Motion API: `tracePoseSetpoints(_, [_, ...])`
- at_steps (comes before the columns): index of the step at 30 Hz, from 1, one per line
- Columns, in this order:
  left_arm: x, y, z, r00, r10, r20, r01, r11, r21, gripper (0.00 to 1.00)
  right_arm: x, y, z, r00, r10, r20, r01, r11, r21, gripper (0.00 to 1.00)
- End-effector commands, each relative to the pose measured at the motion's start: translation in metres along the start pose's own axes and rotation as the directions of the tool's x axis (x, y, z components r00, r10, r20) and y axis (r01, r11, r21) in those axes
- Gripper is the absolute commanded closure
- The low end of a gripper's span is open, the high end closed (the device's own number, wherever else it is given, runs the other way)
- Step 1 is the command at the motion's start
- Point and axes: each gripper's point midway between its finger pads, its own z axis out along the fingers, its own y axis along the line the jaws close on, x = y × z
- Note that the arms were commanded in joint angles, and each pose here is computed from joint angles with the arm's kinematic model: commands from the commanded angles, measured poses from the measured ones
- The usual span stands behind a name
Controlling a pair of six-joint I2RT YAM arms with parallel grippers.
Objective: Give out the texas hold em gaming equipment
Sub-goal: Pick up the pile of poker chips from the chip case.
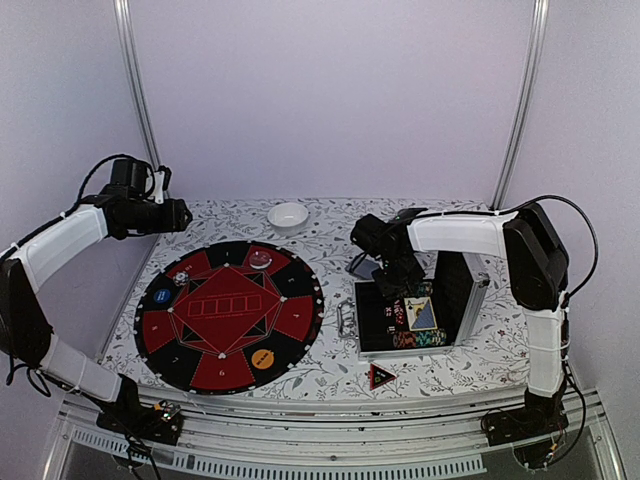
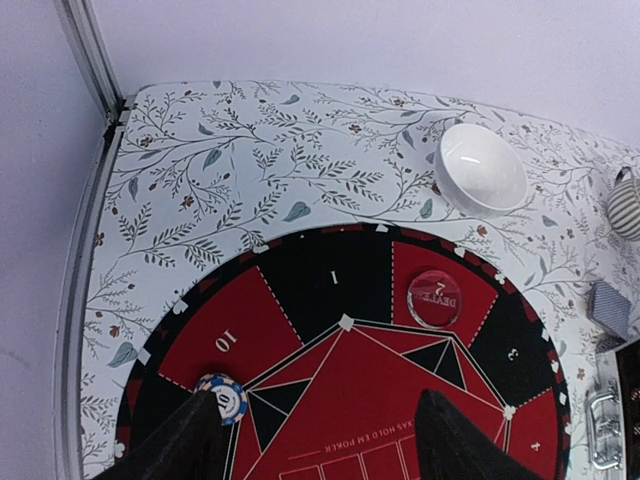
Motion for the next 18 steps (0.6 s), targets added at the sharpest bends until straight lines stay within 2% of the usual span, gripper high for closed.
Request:
tracePoseSetpoints(1, [-0.002,-0.006,0.000,1.000,0.022,-0.001,-0.022,1.000,0.017,0.31,-0.001,0.002,0.003,1.000,0.006,-0.006,-0.006,1.000,0.003,0.56])
tracePoseSetpoints(12, [-0.001,-0.006,0.000,1.000,0.024,-0.001,-0.024,1.000,0.017,0.31,0.003,-0.004,0.007,1.000,0.021,-0.006,-0.020,0.999,0.035,0.57])
tracePoseSetpoints(18, [-0.002,-0.007,0.000,1.000,0.024,-0.001,-0.024,0.999,0.021,0.31,-0.006,-0.009,0.000,0.999,0.034,0.024,-0.035,0.998,0.053,0.54])
